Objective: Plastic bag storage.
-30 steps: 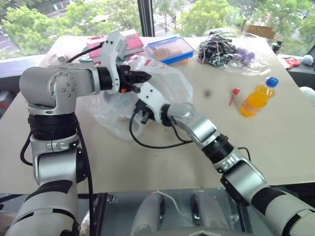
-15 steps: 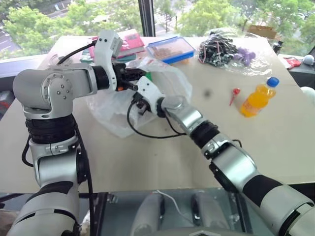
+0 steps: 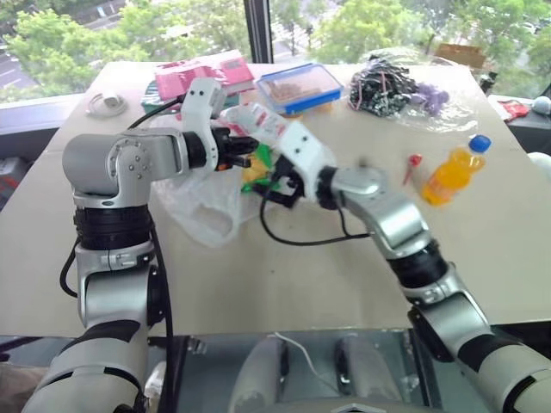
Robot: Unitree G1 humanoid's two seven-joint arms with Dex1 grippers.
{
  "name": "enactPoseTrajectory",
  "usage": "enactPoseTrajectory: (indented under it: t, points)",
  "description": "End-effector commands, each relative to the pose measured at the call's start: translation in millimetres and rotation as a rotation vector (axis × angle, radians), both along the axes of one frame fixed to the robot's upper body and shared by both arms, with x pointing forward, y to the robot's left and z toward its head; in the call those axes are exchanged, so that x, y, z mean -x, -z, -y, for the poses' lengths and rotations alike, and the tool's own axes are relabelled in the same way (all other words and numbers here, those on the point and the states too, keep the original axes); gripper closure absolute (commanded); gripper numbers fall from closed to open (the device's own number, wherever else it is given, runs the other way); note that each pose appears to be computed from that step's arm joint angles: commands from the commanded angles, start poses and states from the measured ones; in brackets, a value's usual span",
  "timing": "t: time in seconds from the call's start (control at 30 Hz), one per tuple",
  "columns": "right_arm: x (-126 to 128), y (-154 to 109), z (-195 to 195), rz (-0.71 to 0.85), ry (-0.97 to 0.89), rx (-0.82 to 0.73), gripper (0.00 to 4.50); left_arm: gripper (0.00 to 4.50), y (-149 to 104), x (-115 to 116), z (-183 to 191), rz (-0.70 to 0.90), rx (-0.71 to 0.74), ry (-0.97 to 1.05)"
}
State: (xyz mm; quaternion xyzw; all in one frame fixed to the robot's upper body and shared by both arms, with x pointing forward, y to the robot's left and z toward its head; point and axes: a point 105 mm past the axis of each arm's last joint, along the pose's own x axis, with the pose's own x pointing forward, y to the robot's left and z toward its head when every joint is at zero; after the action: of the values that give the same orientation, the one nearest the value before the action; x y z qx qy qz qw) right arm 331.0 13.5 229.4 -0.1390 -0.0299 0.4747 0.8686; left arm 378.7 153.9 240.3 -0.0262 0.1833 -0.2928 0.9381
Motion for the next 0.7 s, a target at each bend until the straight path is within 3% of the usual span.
enactPoseTrajectory:
  t: [0.03,0.17,0.3,0.43,0.7]
  points:
    - [4,-25,44,0.03,0.175,-0.035,0.31,4.5,-15,-4,-3,0.058,0.012,-0.007]
    - [-28,-17,94,-0.002,0.539,-0.04,0.31,4.5,-14,-8,-3,0.058,0.016,-0.012]
    - [-66,15,144,-0.04,0.974,0.032,0.31,4.5,-17,-9,0,0.073,0.01,-0.008]
    - [-68,16,143,-0.103,0.972,-0.093,0.31,4.5,-19,-9,-3,0.08,0.004,-0.019]
    - [-57,16,173,-0.116,1.056,-0.145,0.31,4.5,-14,-9,-5,0.064,0.009,-0.031]
